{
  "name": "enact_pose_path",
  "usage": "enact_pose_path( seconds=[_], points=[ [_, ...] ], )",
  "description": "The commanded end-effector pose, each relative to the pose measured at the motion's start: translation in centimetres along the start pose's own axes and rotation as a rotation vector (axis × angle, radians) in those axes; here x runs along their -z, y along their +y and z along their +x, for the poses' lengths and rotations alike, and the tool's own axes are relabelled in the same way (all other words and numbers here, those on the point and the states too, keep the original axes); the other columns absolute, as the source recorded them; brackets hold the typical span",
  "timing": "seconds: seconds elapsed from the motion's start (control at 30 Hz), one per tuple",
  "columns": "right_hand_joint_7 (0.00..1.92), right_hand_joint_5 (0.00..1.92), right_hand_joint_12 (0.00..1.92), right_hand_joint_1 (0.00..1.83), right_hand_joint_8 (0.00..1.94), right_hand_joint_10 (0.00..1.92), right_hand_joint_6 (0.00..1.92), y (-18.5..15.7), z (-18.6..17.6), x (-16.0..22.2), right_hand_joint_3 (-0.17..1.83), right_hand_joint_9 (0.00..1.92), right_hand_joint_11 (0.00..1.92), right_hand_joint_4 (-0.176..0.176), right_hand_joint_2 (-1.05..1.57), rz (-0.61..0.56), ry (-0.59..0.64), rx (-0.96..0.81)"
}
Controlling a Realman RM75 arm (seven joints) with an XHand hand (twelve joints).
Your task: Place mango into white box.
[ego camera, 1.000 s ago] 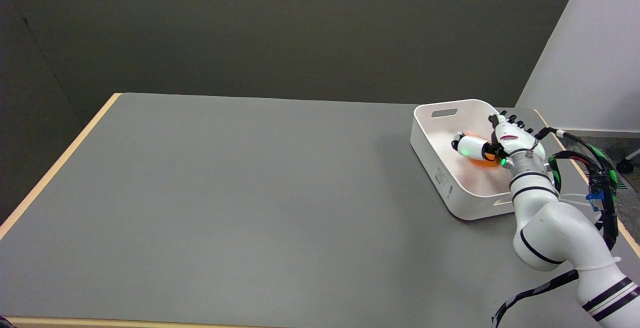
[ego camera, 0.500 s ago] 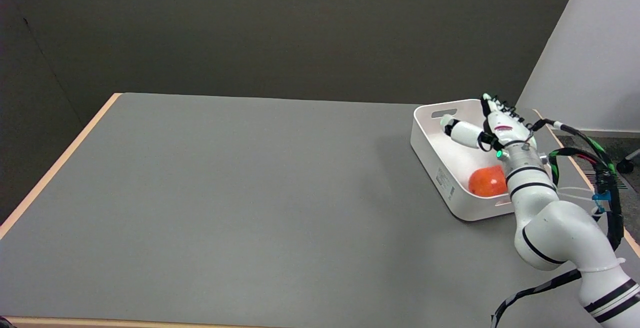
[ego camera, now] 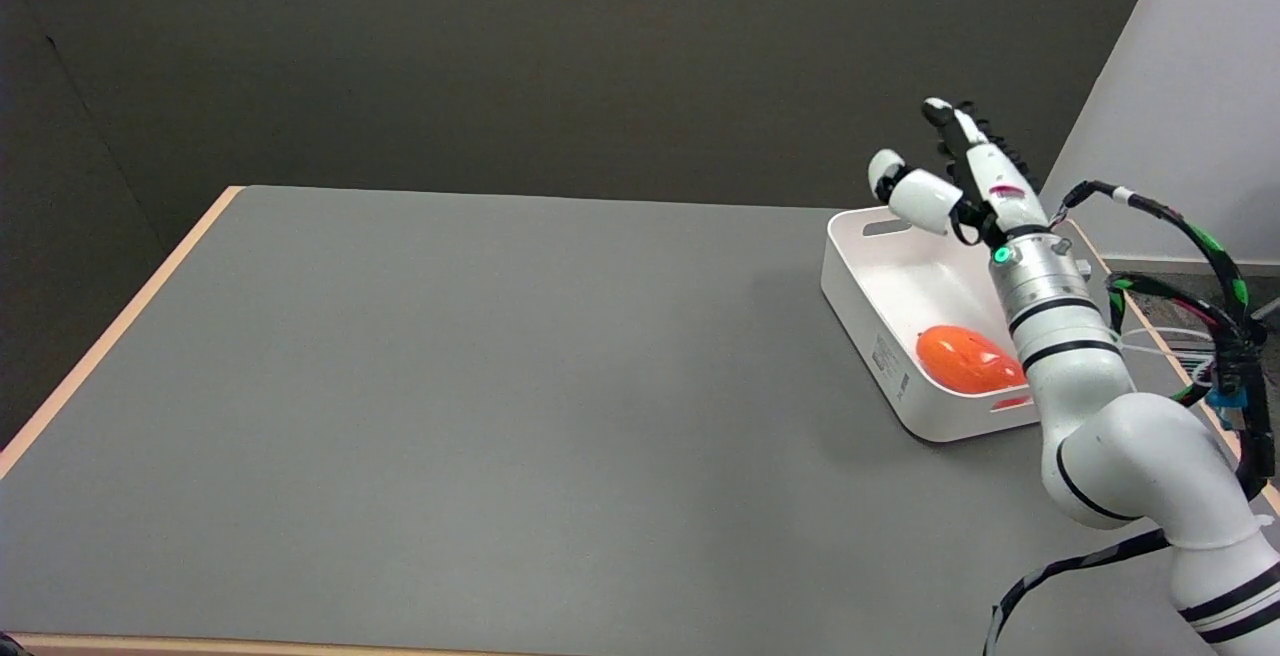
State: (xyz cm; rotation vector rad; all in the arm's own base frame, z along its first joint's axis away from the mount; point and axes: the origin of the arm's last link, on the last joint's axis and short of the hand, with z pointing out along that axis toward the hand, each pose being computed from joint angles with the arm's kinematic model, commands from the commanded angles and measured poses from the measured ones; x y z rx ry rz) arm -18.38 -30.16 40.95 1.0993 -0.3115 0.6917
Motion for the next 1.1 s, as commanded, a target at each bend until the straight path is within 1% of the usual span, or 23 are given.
enact_pose_path(
  seconds=[0.03, 0.07, 0.1, 0.17, 0.23, 0.3, 0.37, 0.4, 0.47, 0.6, 0.67, 0.87, 0.9, 0.93, 0.97, 1.1],
  points=[
    [0.64, 0.48, 1.88, 0.55, 1.0, 1.25, 1.25, -2.2, -1.5, 4.9, 0.88, 0.64, 0.01, -0.023, 0.86, 0.13, 0.199, -0.574],
    [0.67, 0.52, 1.92, 0.57, 1.1, 1.32, 1.32, -1.6, -1.9, 5.6, 0.88, 0.69, 0.0, -0.022, 0.86, 0.111, 0.207, -0.557],
    [0.67, 0.54, 1.92, 0.59, 1.18, 1.35, 1.35, -1.3, -2.2, 6.2, 0.89, 0.71, 0.0, -0.019, 0.85, 0.101, 0.225, -0.537],
    [0.89, 0.68, 1.92, 0.91, 1.52, 1.74, 1.65, -0.7, -2.7, 7.3, 0.68, 0.86, 0.0, 0.049, 0.99, 0.089, 0.26, -0.501],
    [0.9, 0.7, 1.92, 0.91, 1.52, 1.74, 1.63, -0.2, -3.3, 8.3, 0.71, 0.87, 0.03, 0.068, 0.96, 0.073, 0.297, -0.501],
    [0.9, 0.72, 1.92, 0.91, 1.52, 1.77, 1.62, 0.4, -4.2, 8.9, 0.73, 0.89, 0.05, 0.096, 0.94, 0.07, 0.308, -0.53],
    [0.9, 0.72, 1.92, 0.91, 1.52, 1.79, 1.61, 1.0, -5.0, 9.7, 0.74, 0.89, 0.07, 0.105, 0.93, 0.094, 0.338, -0.589],
    [0.9, 0.72, 1.92, 0.91, 1.52, 1.8, 1.61, 1.2, -5.6, 9.8, 0.73, 0.89, 0.07, 0.112, 0.94, 0.1, 0.325, -0.617],
    [0.9, 0.71, 1.92, 0.9, 1.51, 1.81, 1.6, 1.9, -5.9, 10.8, 0.71, 0.88, 0.06, 0.126, 0.95, 0.131, 0.372, -0.638],
    [0.91, 0.71, 1.92, 0.89, 1.51, 1.8, 1.6, 2.6, -6.0, 12.1, 0.69, 0.86, 0.05, 0.127, 0.96, 0.187, 0.444, -0.634],
    [0.93, 0.71, 1.92, 0.9, 1.5, 1.8, 1.6, 2.5, -6.4, 12.8, 0.69, 0.87, 0.05, 0.128, 0.96, 0.201, 0.448, -0.647],
    [0.93, 0.71, 1.92, 0.9, 1.49, 1.79, 1.6, 1.9, -6.8, 14.0, 0.68, 0.87, 0.04, 0.115, 0.96, 0.256, 0.446, -0.627],
    [0.93, 0.71, 1.92, 0.9, 1.49, 1.8, 1.6, 2.5, -3.6, 15.9, 0.68, 0.87, 0.04, 0.115, 0.97, 0.298, 0.67, -0.555],
    [0.93, 0.71, 1.92, 0.9, 1.49, 1.8, 1.6, 1.8, -6.3, 14.7, 0.68, 0.87, 0.04, 0.114, 0.97, 0.271, 0.501, -0.618],
    [0.93, 0.7, 1.92, 0.9, 1.49, 1.8, 1.6, 1.6, -7.2, 14.5, 0.68, 0.86, 0.04, 0.112, 0.97, 0.264, 0.444, -0.638],
    [0.93, 0.7, 1.92, 0.9, 1.48, 1.81, 1.6, 1.1, -7.4, 14.6, 0.65, 0.86, 0.03, 0.099, 0.98, 0.276, 0.443, -0.651]
  ],
)
